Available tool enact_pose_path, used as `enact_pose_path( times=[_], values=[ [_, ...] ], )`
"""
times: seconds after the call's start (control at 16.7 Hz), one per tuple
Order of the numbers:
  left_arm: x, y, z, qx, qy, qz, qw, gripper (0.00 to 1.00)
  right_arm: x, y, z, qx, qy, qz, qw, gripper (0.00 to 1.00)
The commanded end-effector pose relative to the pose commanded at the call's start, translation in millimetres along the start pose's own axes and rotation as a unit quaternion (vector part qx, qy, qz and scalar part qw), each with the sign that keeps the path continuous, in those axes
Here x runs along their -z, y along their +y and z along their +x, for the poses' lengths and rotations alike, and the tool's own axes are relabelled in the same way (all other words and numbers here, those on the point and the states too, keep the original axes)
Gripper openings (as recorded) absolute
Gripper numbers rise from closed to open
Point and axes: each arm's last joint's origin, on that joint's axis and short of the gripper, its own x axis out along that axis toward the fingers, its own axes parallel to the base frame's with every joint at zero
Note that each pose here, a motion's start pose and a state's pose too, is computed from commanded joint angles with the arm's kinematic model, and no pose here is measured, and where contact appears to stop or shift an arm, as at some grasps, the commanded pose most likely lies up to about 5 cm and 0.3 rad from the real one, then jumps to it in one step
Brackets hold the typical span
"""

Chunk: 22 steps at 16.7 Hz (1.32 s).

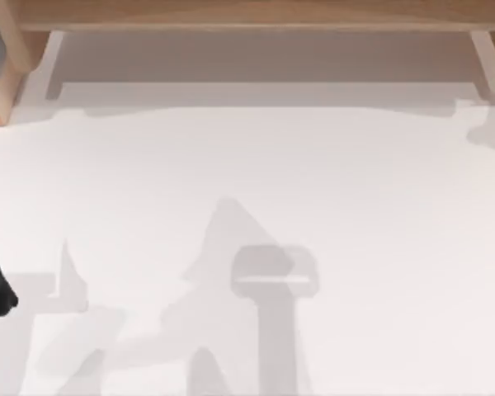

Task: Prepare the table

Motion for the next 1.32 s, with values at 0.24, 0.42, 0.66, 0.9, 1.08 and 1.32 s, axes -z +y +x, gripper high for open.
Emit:
enact_pose_path(
  times=[0.24, 0.42, 0.66, 0.9, 1.08, 1.32],
  values=[
    [0.0, 0.0, 0.0, 0.0, 0.0, 0.0, 1.0, 1.0, -26.0, 7.6, -105.4, 0.036, -0.035, 0.13, 0.99, 1.0],
    [0.0, 0.0, 0.0, 0.0, 0.0, 0.0, 1.0, 1.0, -12.6, 36.8, -156.0, 0.044, -0.064, 0.228, 0.971, 1.0],
    [0.0, 0.0, 0.0, 0.0, 0.0, 0.0, 1.0, 1.0, 34.0, 97.6, -182.0, -0.004, -0.021, 0.334, 0.942, 1.0],
    [0.0, 0.0, 0.0, 0.0, 0.0, 0.0, 1.0, 1.0, 70.6, 143.7, -190.2, -0.051, 0.061, 0.395, 0.915, 1.0],
    [0.0, 0.0, 0.0, 0.0, 0.0, 0.0, 1.0, 1.0, 76.1, 150.5, -191.3, -0.057, 0.075, 0.404, 0.91, 1.0],
    [0.0, 0.0, 0.0, 0.0, 0.0, 0.0, 1.0, 1.0, 76.1, 150.5, -191.3, -0.057, 0.075, 0.404, 0.91, 1.0]
  ],
)
